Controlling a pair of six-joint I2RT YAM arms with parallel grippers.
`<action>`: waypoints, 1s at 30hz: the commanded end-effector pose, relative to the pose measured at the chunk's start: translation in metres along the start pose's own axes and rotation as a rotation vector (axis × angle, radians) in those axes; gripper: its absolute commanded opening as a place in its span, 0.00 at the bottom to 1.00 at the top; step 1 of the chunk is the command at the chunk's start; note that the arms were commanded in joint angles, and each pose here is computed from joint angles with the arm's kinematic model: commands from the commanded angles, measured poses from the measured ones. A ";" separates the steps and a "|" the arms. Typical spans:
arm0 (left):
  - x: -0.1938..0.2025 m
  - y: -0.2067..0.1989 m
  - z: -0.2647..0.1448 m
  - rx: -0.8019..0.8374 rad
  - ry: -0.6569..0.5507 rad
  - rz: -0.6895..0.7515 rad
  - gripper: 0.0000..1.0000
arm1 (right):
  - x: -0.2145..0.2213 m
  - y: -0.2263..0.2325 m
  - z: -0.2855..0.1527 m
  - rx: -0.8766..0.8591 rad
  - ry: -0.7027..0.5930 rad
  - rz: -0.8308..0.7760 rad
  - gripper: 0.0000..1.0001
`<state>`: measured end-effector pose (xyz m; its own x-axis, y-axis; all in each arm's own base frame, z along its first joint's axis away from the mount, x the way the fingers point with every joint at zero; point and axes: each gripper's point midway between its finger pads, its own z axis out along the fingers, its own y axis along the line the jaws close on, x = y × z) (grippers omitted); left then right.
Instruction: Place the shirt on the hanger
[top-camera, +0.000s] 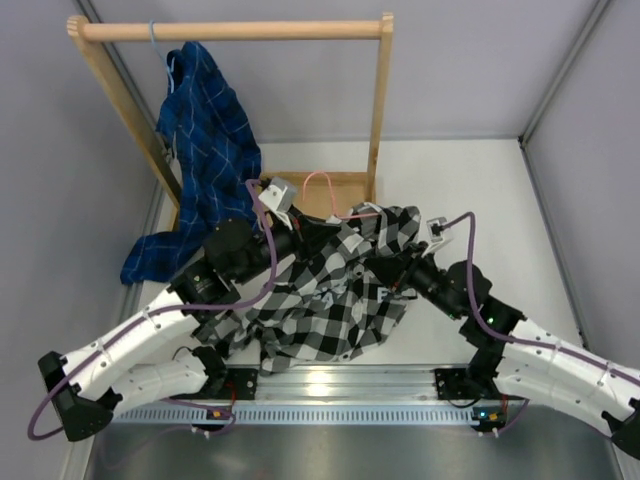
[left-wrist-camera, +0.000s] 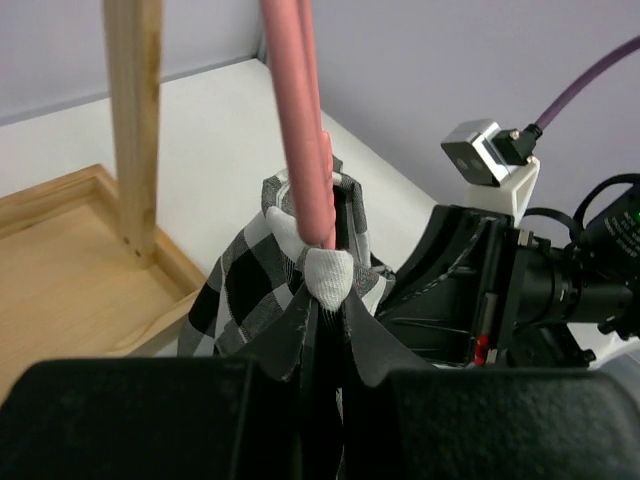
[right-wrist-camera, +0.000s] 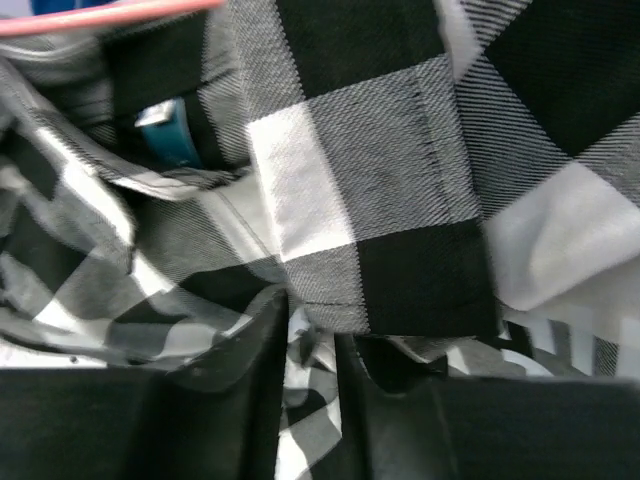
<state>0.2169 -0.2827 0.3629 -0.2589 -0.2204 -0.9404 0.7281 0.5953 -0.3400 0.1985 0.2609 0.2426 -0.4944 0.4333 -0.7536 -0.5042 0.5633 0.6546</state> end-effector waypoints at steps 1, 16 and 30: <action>-0.076 -0.044 -0.020 0.236 -0.333 0.015 0.00 | -0.020 0.017 -0.016 -0.072 -0.092 0.032 0.27; 0.001 -0.055 -0.012 0.417 -0.156 0.143 0.00 | -0.051 0.060 -0.147 -0.232 0.096 -0.409 1.00; 0.049 -0.144 -0.048 1.117 0.183 0.099 0.00 | -0.054 0.139 -0.088 -0.535 0.268 -0.597 0.50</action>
<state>0.1015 -0.3510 0.3219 -0.3030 0.0284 -0.9526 0.9243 -0.2348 -0.3010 0.1179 0.2435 0.3598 -0.2296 -0.0700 -0.9708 -0.9089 0.3723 0.1881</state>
